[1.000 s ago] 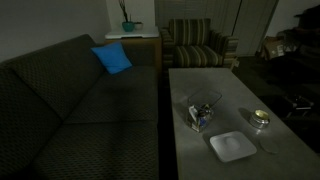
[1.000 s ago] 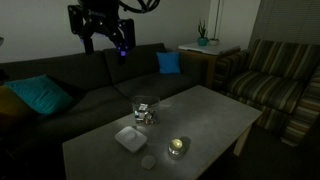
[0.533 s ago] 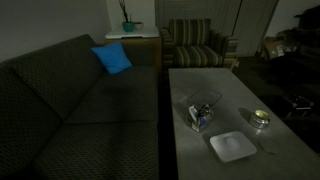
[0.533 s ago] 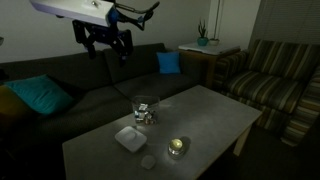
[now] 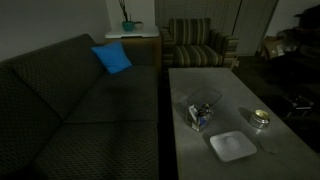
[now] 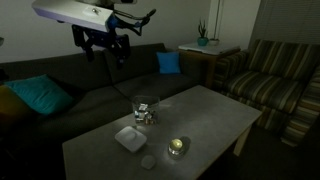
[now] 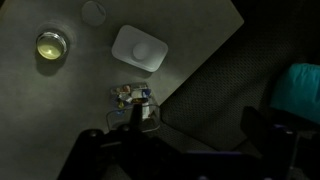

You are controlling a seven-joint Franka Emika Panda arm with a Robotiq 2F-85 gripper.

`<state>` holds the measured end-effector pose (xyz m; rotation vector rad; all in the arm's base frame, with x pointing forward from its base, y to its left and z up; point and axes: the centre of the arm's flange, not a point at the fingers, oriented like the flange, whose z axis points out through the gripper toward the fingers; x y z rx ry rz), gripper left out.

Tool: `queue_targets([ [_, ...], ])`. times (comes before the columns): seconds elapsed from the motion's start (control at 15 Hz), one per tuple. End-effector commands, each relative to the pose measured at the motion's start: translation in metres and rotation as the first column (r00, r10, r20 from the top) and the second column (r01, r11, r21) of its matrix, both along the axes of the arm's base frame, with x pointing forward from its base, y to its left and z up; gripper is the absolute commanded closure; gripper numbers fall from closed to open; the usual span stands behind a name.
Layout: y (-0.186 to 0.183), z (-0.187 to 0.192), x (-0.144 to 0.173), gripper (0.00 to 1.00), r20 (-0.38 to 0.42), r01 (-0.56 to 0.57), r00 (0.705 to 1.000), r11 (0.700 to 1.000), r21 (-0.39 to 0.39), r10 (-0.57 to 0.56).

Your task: Put the white lid on top of the clear storage jar then press down the button on the lid

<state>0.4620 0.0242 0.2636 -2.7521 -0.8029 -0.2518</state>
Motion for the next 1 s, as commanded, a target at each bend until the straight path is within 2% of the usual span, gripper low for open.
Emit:
queue_targets([
  [0.0, 0.006, 0.001, -0.003, 0.0, 0.089, -0.071, 0.993, 0.996, -0.054, 0.075],
  [0.2, 0.021, 0.0, 0.002, 0.0, 0.172, -0.201, 0.961, 0.974, -0.106, 0.217],
  [0.33, 0.035, -0.005, 0.009, 0.0, 0.225, -0.285, 0.925, 0.95, -0.125, 0.307],
  [0.47, 0.049, -0.021, 0.014, 0.0, 0.268, -0.353, 0.879, 0.917, -0.187, 0.394],
  [0.53, 0.054, -0.029, 0.017, 0.0, 0.279, -0.357, 0.871, 0.911, -0.208, 0.405],
  [0.73, 0.066, -0.064, 0.026, 0.0, 0.256, -0.353, 0.869, 0.892, -0.281, 0.424],
  [0.93, 0.072, -0.114, 0.04, 0.0, 0.18, -0.315, 0.902, 0.885, -0.344, 0.392],
])
